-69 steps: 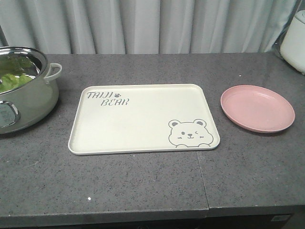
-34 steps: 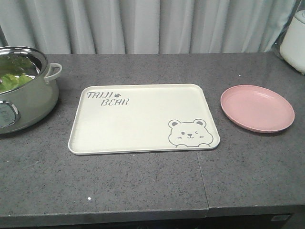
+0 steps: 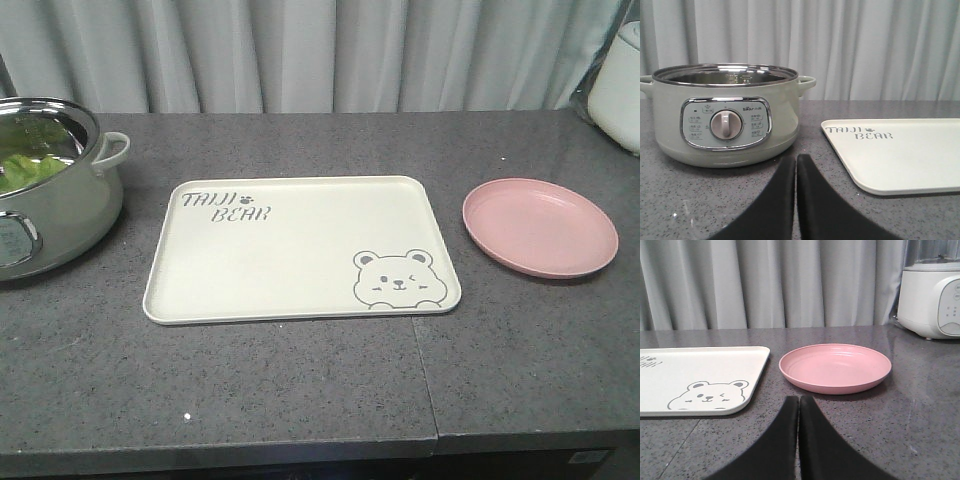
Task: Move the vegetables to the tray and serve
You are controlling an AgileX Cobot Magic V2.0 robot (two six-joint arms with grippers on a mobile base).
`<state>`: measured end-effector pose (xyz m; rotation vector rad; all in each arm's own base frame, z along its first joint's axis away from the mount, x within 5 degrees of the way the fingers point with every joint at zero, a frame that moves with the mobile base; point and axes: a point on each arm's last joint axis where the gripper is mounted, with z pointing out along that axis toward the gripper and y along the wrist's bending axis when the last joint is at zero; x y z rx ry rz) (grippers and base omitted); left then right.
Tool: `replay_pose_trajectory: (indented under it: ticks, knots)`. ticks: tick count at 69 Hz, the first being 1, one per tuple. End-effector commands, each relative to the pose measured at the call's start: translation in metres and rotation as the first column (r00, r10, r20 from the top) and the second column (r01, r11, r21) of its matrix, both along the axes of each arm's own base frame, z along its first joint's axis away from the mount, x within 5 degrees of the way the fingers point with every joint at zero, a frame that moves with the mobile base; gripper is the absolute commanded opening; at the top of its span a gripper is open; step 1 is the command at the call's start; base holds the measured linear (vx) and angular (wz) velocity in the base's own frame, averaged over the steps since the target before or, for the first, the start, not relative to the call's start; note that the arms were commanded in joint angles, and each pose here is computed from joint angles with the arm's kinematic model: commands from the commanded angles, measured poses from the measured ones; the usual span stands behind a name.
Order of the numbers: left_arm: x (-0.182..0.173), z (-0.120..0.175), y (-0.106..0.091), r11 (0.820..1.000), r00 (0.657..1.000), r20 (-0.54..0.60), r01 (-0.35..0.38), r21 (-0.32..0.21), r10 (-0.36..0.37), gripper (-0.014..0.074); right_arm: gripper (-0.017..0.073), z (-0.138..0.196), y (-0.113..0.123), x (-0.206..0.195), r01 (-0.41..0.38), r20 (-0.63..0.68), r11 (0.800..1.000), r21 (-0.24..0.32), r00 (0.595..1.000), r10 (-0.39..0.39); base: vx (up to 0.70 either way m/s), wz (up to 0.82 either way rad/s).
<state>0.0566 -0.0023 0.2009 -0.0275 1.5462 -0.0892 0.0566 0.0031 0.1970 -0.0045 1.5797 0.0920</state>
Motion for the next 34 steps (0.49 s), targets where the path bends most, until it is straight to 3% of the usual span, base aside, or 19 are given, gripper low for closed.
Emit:
replay_pose_trajectory:
  ticks: [1, 34]
  knots:
    - [-0.0011, 0.0040, 0.0007, 1.000, 0.997, 0.076, -0.008, -0.011, 0.009, -0.0006, -0.0007, 0.0051, 0.0008, -0.0001, -0.007, 0.074, 1.000, -0.006, 0.997, 0.007, 0.00, 0.00]
    - [-0.0011, 0.0040, 0.0007, 1.000, 0.997, 0.076, -0.008, -0.011, 0.009, -0.0006, -0.0007, 0.0051, 0.0008, -0.0001, -0.007, 0.074, 1.000, -0.006, 0.997, 0.007, 0.00, 0.00]
